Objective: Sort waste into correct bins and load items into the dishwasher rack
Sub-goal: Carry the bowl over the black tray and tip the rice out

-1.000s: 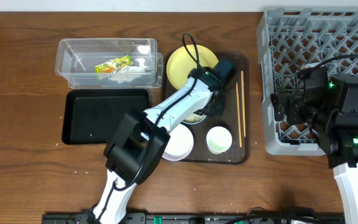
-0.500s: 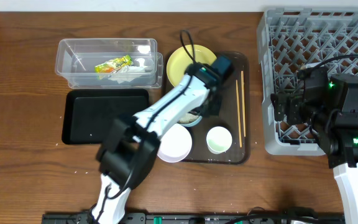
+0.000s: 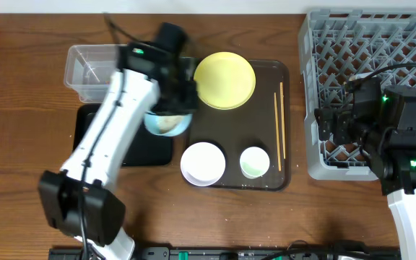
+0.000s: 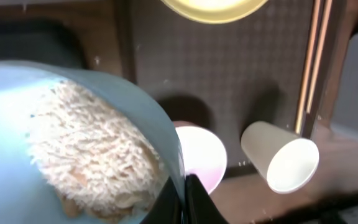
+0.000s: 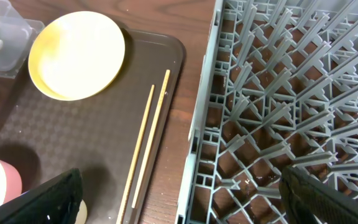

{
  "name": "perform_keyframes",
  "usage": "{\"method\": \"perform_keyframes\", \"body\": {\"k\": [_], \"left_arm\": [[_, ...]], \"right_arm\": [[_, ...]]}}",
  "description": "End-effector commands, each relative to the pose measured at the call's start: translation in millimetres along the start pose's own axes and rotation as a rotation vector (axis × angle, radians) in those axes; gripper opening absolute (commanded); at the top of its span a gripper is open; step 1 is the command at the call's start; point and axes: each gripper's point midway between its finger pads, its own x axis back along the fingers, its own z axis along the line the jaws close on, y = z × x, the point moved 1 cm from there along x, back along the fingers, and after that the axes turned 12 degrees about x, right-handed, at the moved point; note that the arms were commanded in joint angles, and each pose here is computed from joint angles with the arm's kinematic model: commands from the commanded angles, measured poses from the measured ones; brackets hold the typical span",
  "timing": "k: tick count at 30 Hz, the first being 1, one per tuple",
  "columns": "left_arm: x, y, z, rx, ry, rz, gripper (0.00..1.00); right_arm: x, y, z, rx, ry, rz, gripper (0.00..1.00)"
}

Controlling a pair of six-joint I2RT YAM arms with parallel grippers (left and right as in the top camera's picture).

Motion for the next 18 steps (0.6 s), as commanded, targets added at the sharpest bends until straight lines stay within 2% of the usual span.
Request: {"method": "perform_keyframes", "body": {"k": [1, 8, 13, 18], "left_arm": [[0, -3, 17, -0.004, -0.171, 0.095, 0.06], [0, 10, 56, 0.086, -0.490, 0.109, 0.06], [11, 18, 77, 0.162, -0.770, 0.052, 0.06], [28, 24, 107, 0.273, -0.959, -0.031, 0.06]], "right_arm": [[4, 9, 1, -0.005, 0.008, -0.025, 0.98], [4, 9, 1, -0.005, 0.008, -0.025, 0.98], [4, 9, 1, -0.005, 0.008, -0.024, 0.98], [4, 9, 1, -0.005, 0.008, -0.025, 0.97]]}}
